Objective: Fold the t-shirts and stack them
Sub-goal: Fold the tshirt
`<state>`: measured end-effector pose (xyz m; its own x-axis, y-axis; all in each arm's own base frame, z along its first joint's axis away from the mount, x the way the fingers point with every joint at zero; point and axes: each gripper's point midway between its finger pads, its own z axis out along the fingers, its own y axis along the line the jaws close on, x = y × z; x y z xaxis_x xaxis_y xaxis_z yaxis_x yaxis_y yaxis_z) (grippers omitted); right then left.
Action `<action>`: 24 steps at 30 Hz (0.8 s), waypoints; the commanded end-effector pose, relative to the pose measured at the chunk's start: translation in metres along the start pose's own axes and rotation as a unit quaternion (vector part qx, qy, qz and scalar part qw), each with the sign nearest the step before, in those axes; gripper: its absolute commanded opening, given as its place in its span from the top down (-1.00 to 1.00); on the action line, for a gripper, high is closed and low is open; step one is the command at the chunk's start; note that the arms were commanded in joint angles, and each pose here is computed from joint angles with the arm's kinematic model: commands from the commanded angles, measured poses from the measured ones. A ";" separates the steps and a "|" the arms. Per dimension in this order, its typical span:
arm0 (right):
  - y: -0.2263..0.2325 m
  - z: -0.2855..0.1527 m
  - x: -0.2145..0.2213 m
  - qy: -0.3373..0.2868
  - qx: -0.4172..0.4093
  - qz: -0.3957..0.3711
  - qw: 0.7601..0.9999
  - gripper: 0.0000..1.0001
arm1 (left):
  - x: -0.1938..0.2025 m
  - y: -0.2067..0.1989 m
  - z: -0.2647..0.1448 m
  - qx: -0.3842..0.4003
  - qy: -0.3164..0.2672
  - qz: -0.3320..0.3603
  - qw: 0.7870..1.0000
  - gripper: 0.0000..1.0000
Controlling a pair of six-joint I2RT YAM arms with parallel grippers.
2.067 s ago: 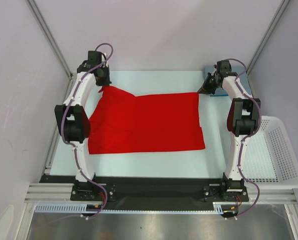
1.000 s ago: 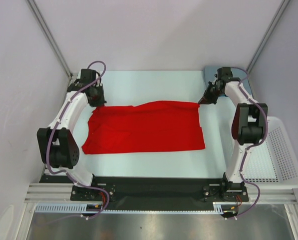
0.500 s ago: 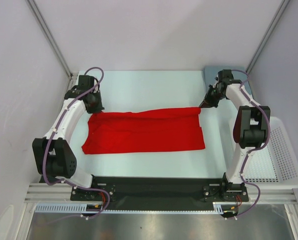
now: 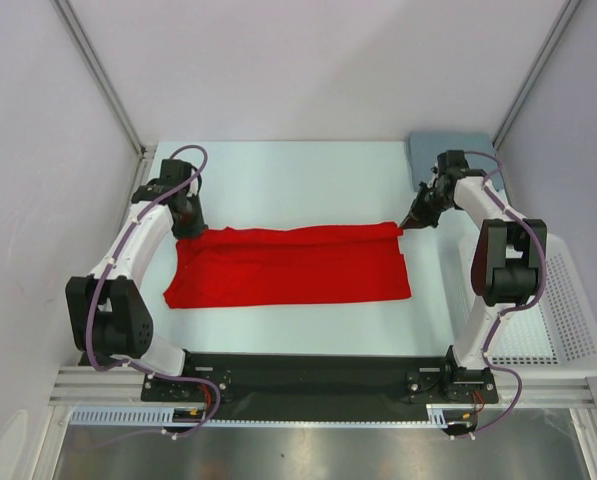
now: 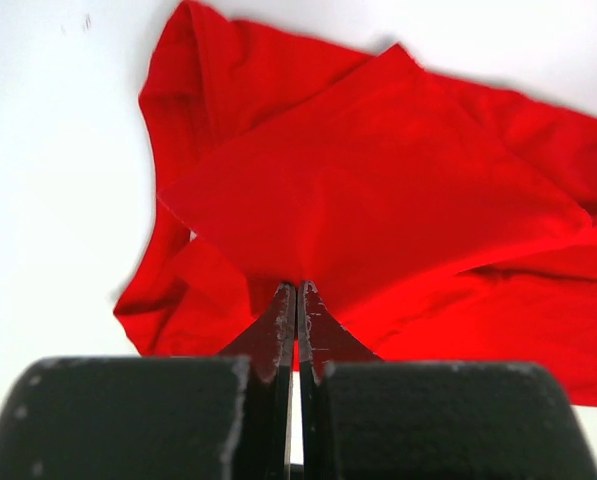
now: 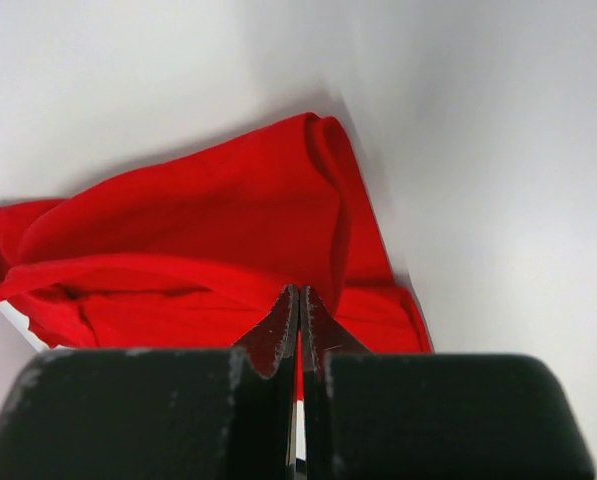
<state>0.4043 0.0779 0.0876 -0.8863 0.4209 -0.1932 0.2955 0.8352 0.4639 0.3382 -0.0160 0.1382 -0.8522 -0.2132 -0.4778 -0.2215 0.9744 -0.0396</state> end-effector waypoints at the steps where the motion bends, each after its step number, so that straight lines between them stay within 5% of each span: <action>1: 0.004 -0.013 0.001 -0.014 -0.004 -0.011 1.000 1.00 | 0.005 0.006 -0.010 -0.015 -0.008 -0.020 1.000 0.99; 24: -0.030 0.015 0.033 0.035 0.034 -0.011 0.999 1.00 | 0.043 0.025 0.016 -0.071 0.055 -0.023 0.996 0.95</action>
<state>0.3724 0.0746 0.0527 -0.9091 0.4001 -0.1164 0.3214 0.8510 0.4154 0.3098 -0.0056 0.1061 -0.8854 -0.2580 -0.3867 -0.2918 0.9560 0.0302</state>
